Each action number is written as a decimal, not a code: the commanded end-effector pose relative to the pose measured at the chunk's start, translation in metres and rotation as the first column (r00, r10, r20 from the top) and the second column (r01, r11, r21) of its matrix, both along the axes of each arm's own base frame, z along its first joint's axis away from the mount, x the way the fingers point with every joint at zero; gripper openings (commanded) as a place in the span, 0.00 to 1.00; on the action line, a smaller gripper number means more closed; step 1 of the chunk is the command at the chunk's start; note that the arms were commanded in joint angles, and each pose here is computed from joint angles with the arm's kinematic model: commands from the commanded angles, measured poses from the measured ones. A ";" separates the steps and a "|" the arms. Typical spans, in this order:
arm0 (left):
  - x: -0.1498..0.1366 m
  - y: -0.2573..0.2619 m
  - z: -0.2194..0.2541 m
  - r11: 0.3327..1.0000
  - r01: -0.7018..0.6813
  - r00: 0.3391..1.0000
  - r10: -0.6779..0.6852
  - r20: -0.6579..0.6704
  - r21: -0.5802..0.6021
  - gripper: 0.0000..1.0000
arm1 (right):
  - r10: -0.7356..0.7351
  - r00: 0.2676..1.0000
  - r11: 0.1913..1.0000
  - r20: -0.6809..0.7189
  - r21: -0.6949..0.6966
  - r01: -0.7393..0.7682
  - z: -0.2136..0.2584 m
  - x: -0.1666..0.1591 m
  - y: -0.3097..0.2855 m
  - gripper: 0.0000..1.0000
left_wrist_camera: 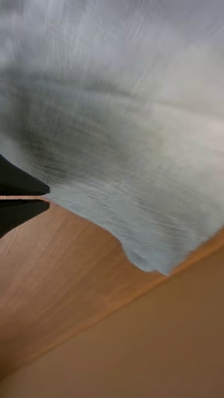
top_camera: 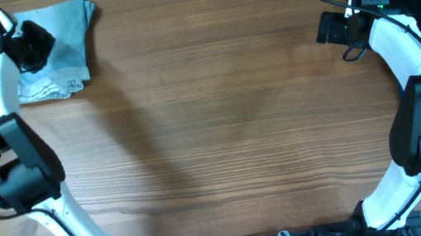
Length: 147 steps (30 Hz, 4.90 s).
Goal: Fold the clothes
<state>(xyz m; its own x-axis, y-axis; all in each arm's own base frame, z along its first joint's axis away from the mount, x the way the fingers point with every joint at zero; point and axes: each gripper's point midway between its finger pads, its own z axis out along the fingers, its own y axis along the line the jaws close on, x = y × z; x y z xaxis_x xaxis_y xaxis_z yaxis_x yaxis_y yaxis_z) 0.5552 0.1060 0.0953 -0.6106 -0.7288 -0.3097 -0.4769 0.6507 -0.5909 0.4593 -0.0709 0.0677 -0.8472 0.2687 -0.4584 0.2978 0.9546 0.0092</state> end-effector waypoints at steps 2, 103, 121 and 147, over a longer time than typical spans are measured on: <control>-0.006 -0.015 -0.054 0.997 0.018 0.994 -0.025 -0.105 -0.072 0.04 | -0.010 1.000 1.000 -0.021 -0.002 0.010 -0.009 -0.003 -0.003 1.00; -0.010 -0.138 0.109 0.953 0.297 0.937 -0.303 0.173 0.062 1.00 | -0.048 0.404 0.980 0.914 0.121 -0.156 0.267 -0.300 0.075 1.00; -0.011 -0.138 0.109 0.953 0.297 0.937 -0.303 0.173 0.062 1.00 | -0.030 0.174 0.981 0.984 0.062 -0.184 0.189 -0.226 0.075 1.00; -0.010 -0.138 0.109 0.953 0.297 0.937 -0.303 0.173 0.062 1.00 | 0.021 0.436 0.990 0.900 0.041 -0.133 0.108 -0.212 0.070 1.00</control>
<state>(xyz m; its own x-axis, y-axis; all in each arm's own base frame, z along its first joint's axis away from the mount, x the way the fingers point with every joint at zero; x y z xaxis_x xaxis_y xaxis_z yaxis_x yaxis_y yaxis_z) 0.5440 -0.0319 0.2117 -0.7260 -0.5133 -0.4577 -0.1420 0.7630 -0.6306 0.2474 0.0004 0.1730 -0.0133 0.3291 -0.9442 -0.0099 0.9442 0.3292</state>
